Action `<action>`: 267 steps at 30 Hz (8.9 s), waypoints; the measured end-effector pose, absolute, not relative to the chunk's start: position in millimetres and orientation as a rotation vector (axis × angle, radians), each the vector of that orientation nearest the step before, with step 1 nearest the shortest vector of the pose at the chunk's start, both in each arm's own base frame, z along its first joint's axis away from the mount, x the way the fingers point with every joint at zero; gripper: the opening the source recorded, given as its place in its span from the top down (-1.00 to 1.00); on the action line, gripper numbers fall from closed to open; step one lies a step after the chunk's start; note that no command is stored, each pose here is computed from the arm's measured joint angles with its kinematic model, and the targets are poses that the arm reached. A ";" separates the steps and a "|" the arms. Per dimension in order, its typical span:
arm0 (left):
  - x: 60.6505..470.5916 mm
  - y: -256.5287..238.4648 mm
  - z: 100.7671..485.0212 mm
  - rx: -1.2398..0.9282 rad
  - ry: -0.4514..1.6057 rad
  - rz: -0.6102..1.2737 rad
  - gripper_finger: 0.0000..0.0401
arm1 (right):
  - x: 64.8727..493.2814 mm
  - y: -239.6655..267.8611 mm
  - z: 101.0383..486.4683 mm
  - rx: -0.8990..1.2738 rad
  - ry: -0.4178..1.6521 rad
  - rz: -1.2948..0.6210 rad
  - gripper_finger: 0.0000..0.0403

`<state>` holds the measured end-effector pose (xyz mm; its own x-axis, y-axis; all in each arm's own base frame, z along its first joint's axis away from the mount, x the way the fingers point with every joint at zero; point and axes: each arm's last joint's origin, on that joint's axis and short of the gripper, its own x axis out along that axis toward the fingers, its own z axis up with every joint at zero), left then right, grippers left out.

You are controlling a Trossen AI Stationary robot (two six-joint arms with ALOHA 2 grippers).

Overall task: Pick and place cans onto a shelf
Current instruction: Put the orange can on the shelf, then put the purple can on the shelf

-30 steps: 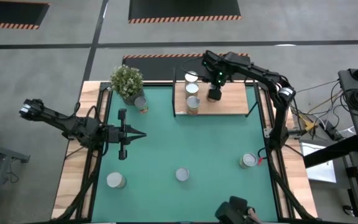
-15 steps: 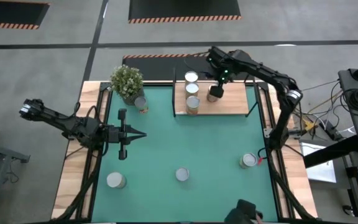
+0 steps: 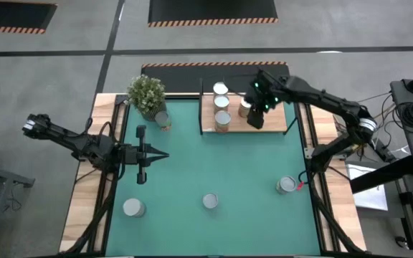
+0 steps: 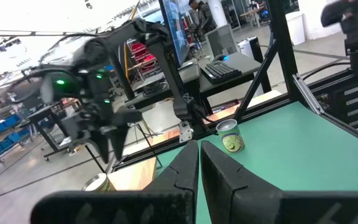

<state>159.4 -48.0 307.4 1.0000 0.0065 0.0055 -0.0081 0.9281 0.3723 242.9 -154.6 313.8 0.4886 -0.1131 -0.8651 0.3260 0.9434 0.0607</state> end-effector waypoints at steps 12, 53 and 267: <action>159.4 -47.9 307.4 0.382 -0.004 0.007 1.00 | 227.0 -153.1 248.0 0.158 1.029 -0.458 0.94; 159.4 -48.0 307.3 0.382 -0.003 0.007 1.00 | 255.0 -196.1 224.6 0.065 1.021 -0.482 0.96; 148.6 -194.2 223.1 -0.731 1.424 0.732 -0.80 | 245.1 90.6 334.4 -0.561 0.278 0.046 0.96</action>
